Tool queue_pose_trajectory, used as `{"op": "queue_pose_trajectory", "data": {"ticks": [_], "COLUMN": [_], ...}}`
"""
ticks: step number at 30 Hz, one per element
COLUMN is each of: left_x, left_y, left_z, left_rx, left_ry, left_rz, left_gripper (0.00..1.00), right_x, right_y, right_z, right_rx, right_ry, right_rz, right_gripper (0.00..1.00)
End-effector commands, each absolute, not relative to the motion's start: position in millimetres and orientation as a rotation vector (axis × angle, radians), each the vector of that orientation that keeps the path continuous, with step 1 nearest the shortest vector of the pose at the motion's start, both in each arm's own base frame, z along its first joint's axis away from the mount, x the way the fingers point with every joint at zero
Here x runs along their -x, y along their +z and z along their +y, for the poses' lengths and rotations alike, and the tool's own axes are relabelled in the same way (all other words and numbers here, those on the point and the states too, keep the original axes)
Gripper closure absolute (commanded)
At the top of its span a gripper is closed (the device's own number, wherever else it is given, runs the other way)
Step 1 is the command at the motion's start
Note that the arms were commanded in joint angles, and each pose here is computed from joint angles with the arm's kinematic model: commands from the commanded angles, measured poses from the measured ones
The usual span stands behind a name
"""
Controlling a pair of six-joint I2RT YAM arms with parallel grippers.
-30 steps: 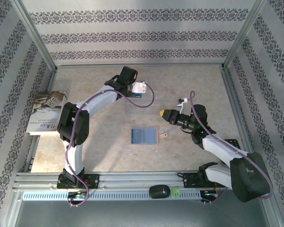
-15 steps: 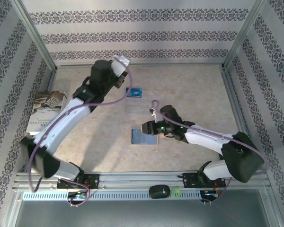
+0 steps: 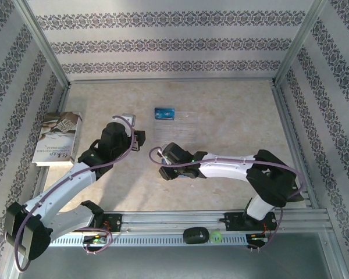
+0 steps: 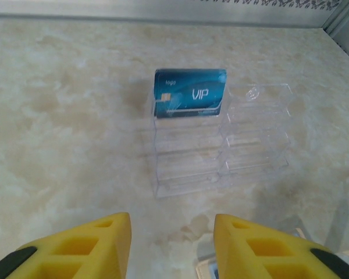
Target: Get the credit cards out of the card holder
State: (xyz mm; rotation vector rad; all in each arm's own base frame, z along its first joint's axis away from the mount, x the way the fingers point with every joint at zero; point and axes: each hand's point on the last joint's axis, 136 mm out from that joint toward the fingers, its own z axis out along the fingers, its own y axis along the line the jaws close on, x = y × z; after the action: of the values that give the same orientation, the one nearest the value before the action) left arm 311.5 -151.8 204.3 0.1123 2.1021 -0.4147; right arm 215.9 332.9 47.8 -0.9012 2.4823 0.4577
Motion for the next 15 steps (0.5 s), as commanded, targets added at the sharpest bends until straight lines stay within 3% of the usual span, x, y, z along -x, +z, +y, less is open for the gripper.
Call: {"op": "queue_pose_trajectory", "data": {"ticks": [1, 8, 15], "left_x": [-303.9, -295.7, -283.4], "left_y": [202.8, 180.8, 158.6], "left_z": [-153.1, -153.6, -169.1], "left_rx": [-0.032, -0.027, -0.06], "left_ry": [-0.491, -0.515, -0.64], "left_rz": [2.108, 2.153, 2.2], "left_gripper": [0.57, 0.6, 0.66], "right_x": [-218.8, -216.2, -220.1], "right_y": [36.1, 12.9, 14.4], "right_z": [323.4, 321.3, 318.5], "right_rx": [0.962, 1.004, 0.973], "right_ry": [0.277, 0.188, 0.207], "right_rz": [2.493, 2.551, 2.537], "right_gripper": [0.53, 0.57, 0.85]}}
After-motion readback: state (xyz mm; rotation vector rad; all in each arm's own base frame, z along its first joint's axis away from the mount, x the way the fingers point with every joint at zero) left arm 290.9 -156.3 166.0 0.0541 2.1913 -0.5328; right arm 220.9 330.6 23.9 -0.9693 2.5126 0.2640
